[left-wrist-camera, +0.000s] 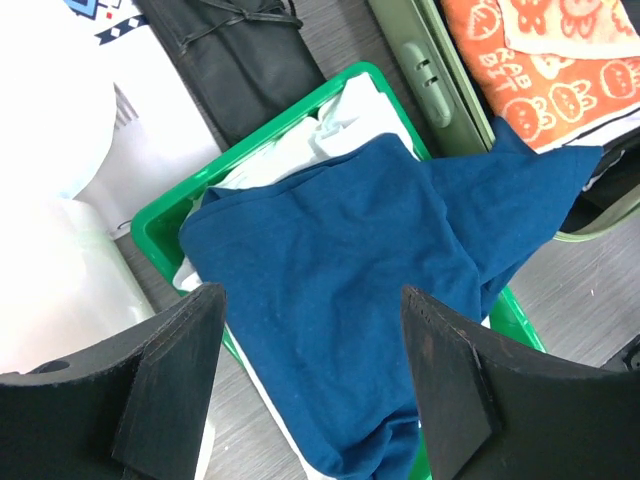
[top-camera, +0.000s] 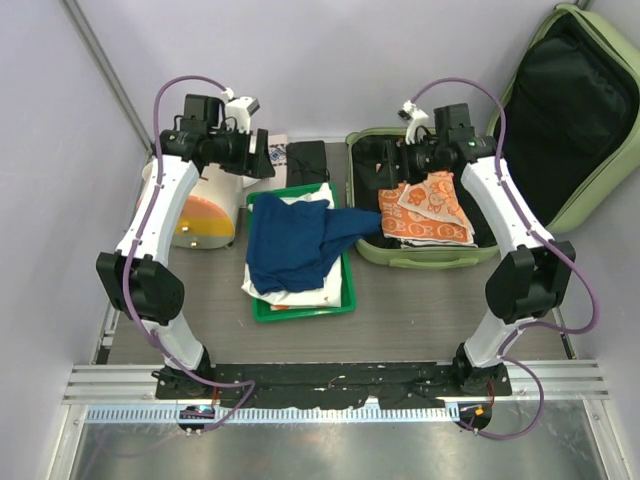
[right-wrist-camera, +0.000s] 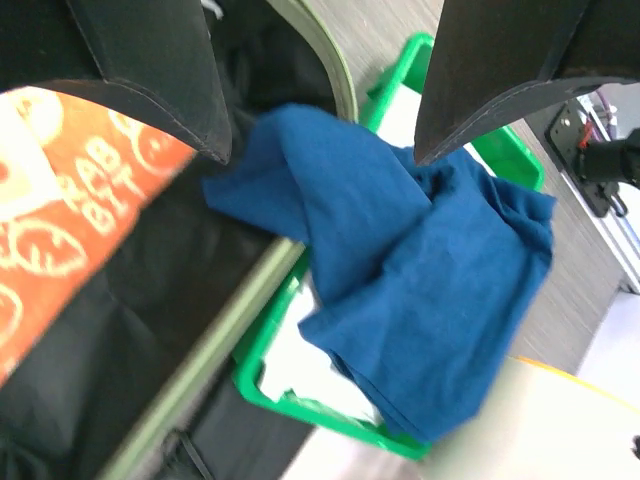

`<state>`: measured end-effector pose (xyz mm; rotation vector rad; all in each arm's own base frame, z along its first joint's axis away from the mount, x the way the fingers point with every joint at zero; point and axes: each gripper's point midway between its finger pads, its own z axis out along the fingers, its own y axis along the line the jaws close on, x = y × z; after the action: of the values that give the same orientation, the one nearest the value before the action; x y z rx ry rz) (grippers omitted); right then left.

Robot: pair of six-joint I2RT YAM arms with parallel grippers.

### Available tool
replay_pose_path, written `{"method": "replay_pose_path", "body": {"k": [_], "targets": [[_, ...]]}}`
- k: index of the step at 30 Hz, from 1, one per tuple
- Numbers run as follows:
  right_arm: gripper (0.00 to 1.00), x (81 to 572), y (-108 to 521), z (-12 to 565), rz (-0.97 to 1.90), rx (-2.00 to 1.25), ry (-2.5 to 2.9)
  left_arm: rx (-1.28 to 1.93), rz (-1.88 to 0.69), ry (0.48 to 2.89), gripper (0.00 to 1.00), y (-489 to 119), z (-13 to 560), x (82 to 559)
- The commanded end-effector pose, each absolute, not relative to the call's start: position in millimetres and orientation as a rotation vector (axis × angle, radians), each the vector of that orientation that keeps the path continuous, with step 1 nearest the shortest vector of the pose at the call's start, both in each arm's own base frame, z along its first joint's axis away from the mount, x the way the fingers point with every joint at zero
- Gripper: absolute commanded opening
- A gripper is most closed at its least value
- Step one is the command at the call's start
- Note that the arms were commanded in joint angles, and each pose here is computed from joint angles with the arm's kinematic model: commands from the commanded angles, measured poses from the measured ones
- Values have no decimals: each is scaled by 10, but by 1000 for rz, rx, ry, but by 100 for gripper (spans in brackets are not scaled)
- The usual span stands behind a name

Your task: Open, take out, and arrange the luggage

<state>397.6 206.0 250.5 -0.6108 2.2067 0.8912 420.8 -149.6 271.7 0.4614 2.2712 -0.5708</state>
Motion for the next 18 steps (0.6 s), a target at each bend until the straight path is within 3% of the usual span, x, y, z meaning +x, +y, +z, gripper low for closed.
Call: {"method": "replay_pose_path", "body": {"k": [1,9,18], "targets": [[80,3524,1831,2200,882,-700,2377,531,-627,2219,74,-1570,2810,4157],[78,3260,1775,1813,1016,-769,2485,533,-625,2215,74,-1566,2835,4140],[69,3424,1935,1614,1042,-748,2461,529,-590,2224,75,-1506,2807,4070]]}}
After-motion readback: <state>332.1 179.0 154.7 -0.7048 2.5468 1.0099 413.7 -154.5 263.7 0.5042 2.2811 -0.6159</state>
